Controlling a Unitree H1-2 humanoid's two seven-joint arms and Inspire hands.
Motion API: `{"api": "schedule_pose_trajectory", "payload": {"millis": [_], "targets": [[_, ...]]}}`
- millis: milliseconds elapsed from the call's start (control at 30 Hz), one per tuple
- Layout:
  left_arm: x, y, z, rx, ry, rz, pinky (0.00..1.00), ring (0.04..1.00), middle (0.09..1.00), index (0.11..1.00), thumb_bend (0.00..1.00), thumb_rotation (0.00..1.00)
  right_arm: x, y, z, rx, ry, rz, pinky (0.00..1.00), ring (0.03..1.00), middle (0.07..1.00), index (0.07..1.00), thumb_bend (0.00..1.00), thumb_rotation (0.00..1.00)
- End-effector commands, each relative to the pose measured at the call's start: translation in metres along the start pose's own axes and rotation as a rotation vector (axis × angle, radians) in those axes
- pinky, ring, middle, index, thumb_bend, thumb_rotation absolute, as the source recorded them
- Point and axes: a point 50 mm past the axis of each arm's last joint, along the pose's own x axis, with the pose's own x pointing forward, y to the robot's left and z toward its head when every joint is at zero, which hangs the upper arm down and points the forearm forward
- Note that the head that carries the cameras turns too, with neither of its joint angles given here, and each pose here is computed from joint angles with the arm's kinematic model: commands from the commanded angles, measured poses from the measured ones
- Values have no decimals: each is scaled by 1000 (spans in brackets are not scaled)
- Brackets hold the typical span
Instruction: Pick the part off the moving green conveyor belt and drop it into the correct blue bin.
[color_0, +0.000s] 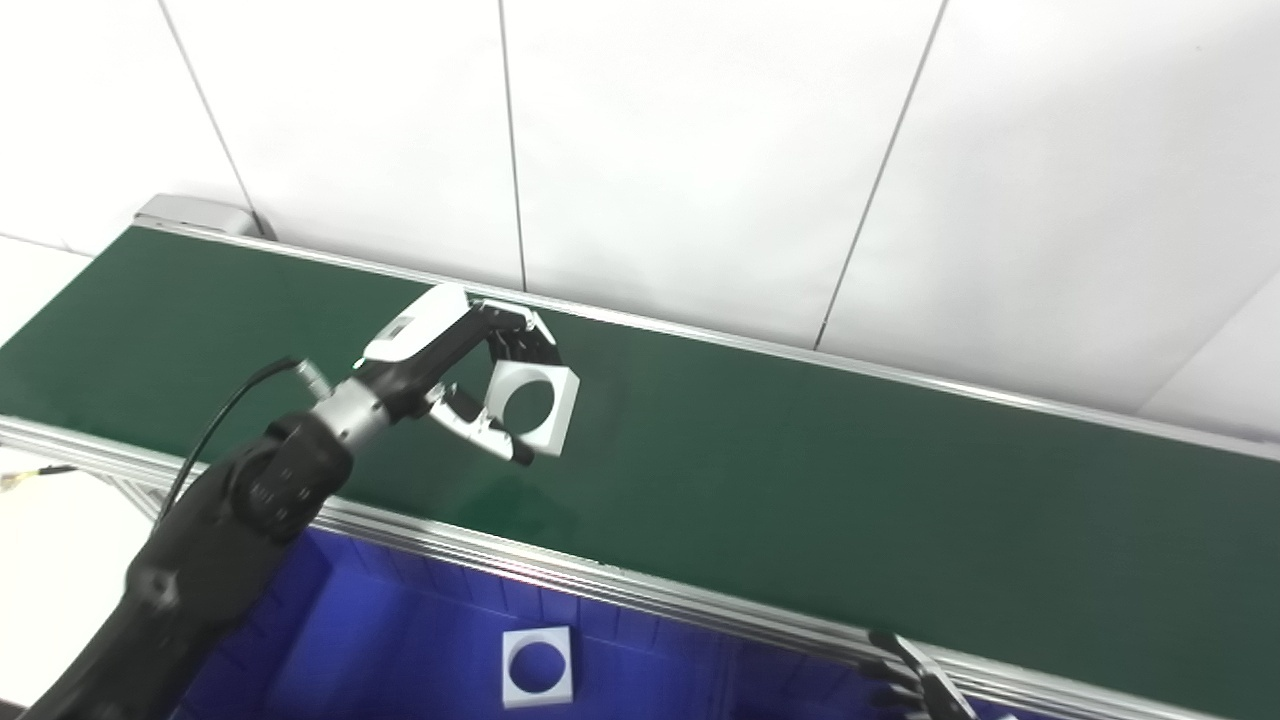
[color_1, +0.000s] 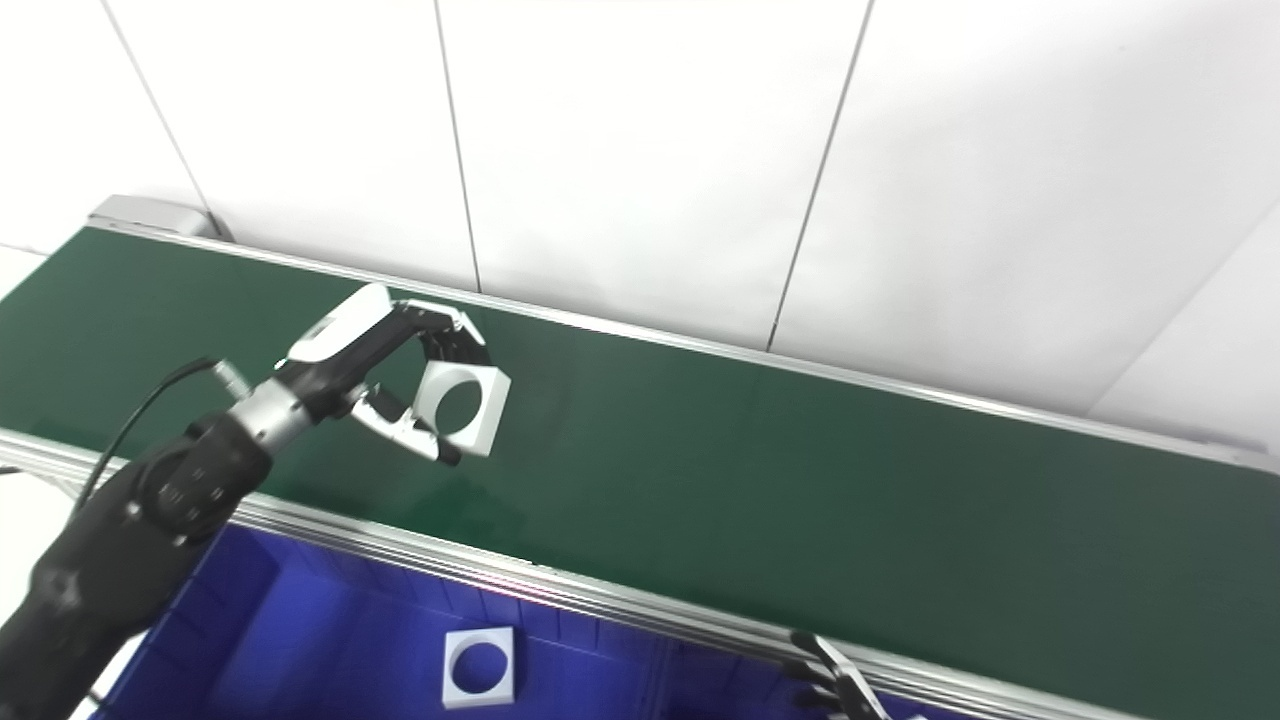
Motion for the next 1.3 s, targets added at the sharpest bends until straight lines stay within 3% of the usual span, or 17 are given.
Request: {"api": "schedule_pose_trajectory", "payload": {"millis": [0,233,500,667,833,900,1000,1100,1267], "targets": [[-1,13,13,-9,-63,60,397,441,500,494,501,0,-3,-2,15,-1,-65,-40,586,693,759,842,861,162],[-22,-2,24,-70,-112,62,443,472,504,470,500,0,-3,6,22,-10,-54,-49,636,717,771,863,835,242],[-39,-27,36,-171,-122,46,392,429,517,483,499,0,0,8,21,-14,-55,-74,622,717,784,873,827,333],[-51,-44,47,-200,-117,27,394,433,515,483,500,0,2,6,22,-6,-65,-83,652,723,783,872,832,333],[-65,-66,53,-261,-86,2,427,462,513,466,500,0,3,3,24,-12,-62,-87,634,717,781,872,839,358],[-73,-78,52,-283,-58,-12,352,408,502,500,498,0,3,3,24,4,-58,-89,631,716,784,871,844,352],[-82,-93,52,-297,-14,-36,445,461,484,493,502,0,2,2,25,19,-55,-91,631,721,792,874,849,352],[-95,-108,51,-341,35,-61,447,467,486,488,502,0,1,1,26,18,-53,-90,639,724,796,876,850,355],[-107,-123,51,-375,55,-88,465,489,502,460,500,0,1,0,27,11,-53,-91,620,716,790,874,849,368]]}}
